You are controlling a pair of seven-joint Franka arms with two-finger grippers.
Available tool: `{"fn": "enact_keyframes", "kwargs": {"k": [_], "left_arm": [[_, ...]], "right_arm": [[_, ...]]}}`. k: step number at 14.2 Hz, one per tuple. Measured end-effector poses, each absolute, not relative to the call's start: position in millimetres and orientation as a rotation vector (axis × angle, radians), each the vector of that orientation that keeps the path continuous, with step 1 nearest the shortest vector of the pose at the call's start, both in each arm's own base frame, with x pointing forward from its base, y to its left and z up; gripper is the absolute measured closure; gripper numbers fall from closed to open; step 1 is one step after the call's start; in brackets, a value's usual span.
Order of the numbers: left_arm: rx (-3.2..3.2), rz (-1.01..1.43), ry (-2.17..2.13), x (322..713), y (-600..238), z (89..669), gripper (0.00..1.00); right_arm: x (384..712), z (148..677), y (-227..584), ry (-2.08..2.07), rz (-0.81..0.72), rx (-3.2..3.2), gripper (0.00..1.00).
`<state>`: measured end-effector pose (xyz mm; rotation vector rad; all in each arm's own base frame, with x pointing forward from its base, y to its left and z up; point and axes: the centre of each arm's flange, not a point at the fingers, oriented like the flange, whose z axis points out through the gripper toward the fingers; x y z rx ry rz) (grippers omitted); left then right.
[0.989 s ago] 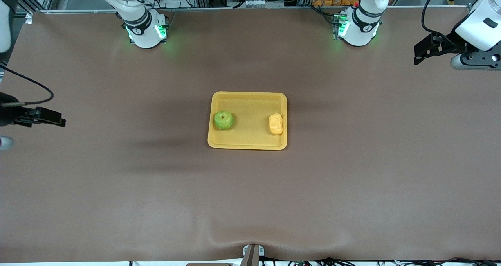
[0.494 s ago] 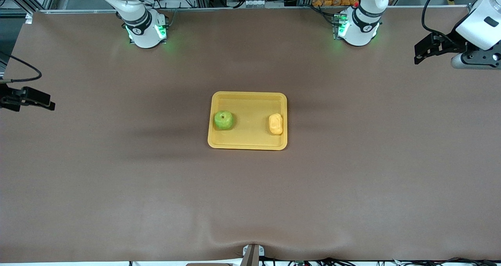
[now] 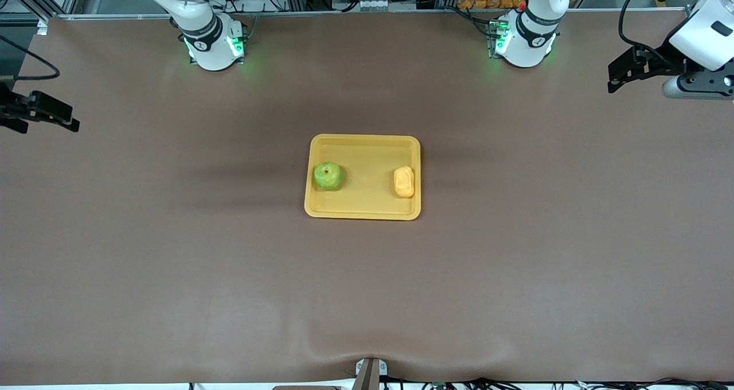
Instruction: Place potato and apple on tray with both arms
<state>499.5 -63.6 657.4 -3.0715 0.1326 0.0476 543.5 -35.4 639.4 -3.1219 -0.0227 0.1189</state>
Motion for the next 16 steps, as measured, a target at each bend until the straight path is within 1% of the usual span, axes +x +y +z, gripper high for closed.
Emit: {"fn": "enact_keyframes", "kwargs": {"k": [4, 6, 16], "left_arm": [[-3.072, 0.044, 0.131, 498.9, -63.0, 658.7, 0.00], [-3.072, 0.043, 0.128, 499.0, -62.0, 658.7, 0.00], [-3.101, 0.045, 0.016, 499.5, -57.7, 658.9, 0.00]], "right_arm": [[518.4, 640.3, -29.0, -0.039, 0.104, -3.122, 0.00], [512.8, 635.8, -28.5, -0.041, 0.095, -3.123, 0.00], [514.2, 639.1, -23.1, -0.071, 0.049, -3.133, 0.00]]}}
